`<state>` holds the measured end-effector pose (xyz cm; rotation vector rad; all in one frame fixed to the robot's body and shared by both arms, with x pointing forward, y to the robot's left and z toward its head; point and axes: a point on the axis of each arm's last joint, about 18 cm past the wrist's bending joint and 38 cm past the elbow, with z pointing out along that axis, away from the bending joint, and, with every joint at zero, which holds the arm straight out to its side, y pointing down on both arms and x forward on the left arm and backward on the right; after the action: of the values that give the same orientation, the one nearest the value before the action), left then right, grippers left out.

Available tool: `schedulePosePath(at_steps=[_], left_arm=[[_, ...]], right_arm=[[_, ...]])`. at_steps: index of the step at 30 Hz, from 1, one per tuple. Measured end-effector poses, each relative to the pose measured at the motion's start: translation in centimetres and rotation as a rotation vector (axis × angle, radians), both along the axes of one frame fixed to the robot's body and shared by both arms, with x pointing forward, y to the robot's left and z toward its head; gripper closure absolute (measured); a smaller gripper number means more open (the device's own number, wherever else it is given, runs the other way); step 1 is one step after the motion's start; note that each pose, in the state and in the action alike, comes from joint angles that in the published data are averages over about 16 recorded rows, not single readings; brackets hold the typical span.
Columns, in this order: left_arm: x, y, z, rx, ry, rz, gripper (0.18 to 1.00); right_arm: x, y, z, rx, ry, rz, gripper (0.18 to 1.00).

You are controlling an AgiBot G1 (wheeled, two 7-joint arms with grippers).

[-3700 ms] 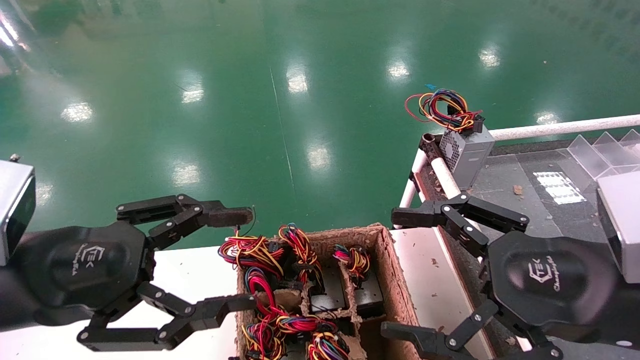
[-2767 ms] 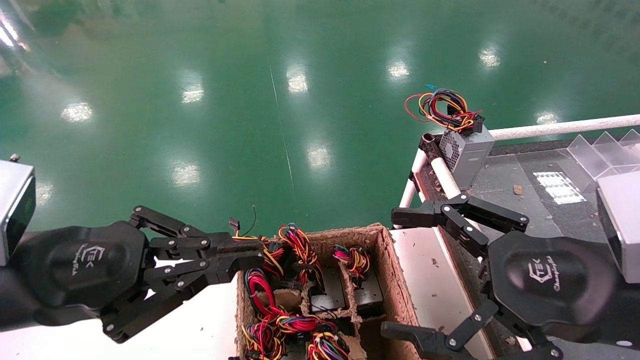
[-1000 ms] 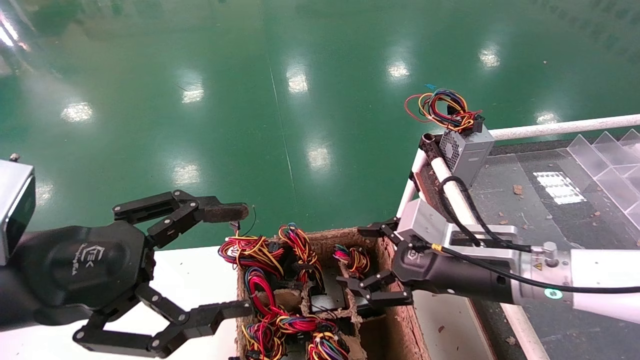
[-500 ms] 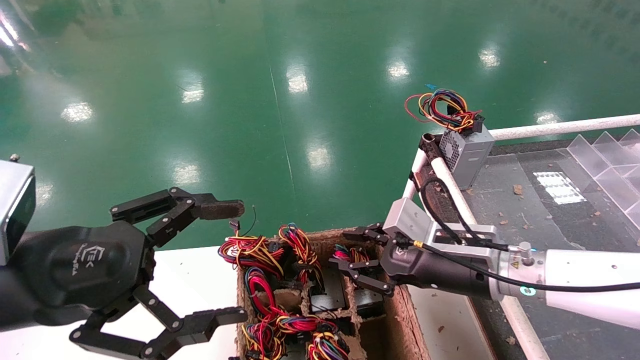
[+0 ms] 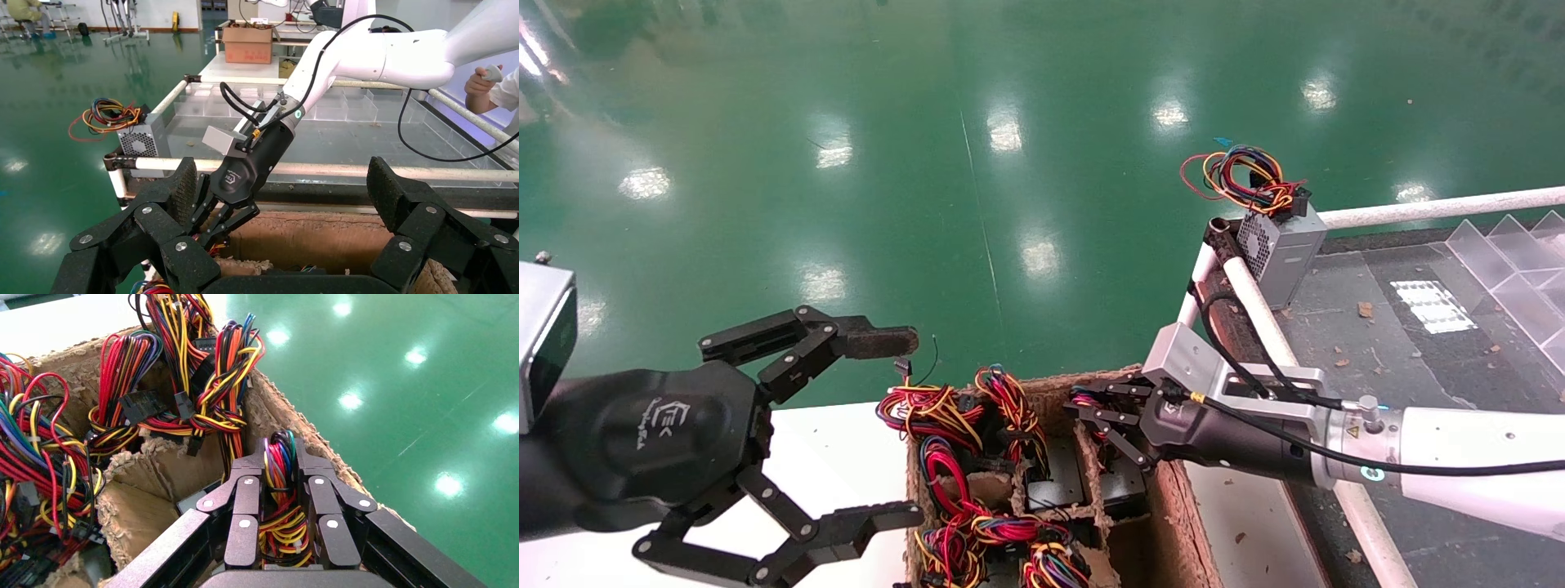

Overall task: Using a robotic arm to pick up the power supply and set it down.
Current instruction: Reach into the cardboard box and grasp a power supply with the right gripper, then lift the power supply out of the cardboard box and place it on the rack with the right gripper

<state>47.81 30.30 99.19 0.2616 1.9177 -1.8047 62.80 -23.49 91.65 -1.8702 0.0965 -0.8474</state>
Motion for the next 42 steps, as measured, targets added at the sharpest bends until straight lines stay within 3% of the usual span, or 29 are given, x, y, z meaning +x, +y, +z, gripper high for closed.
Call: schedulePosePath(at_steps=[7,13,27,35,42], left_arm=[[0.0,0.0,0.0,0.0,0.0,0.0,0.184],[0.0,0.0,0.0,0.0,0.0,0.0,0.184],[0.0,0.0,0.0,0.0,0.0,0.0,0.184],[0.0,0.0,0.0,0.0,0.0,0.0,0.184],[0.0,0.0,0.0,0.0,0.0,0.0,0.184]], right_arm=[[-0.9,-1.1,1.8,0.038,-0.047,-0.006,0.906],[-2.5,-2.7,5.2,0.1,-0.122,-0.006,0.916],[-9.1,-8.5,17.8,0.259,-0.429,-0.004,0.932],[-11.3,-12.7,23.8,0.289,-0.618,-0.114,0.934],[-11.0,-17.0,26.2,0.25,-0.716,-0.292,0.935]])
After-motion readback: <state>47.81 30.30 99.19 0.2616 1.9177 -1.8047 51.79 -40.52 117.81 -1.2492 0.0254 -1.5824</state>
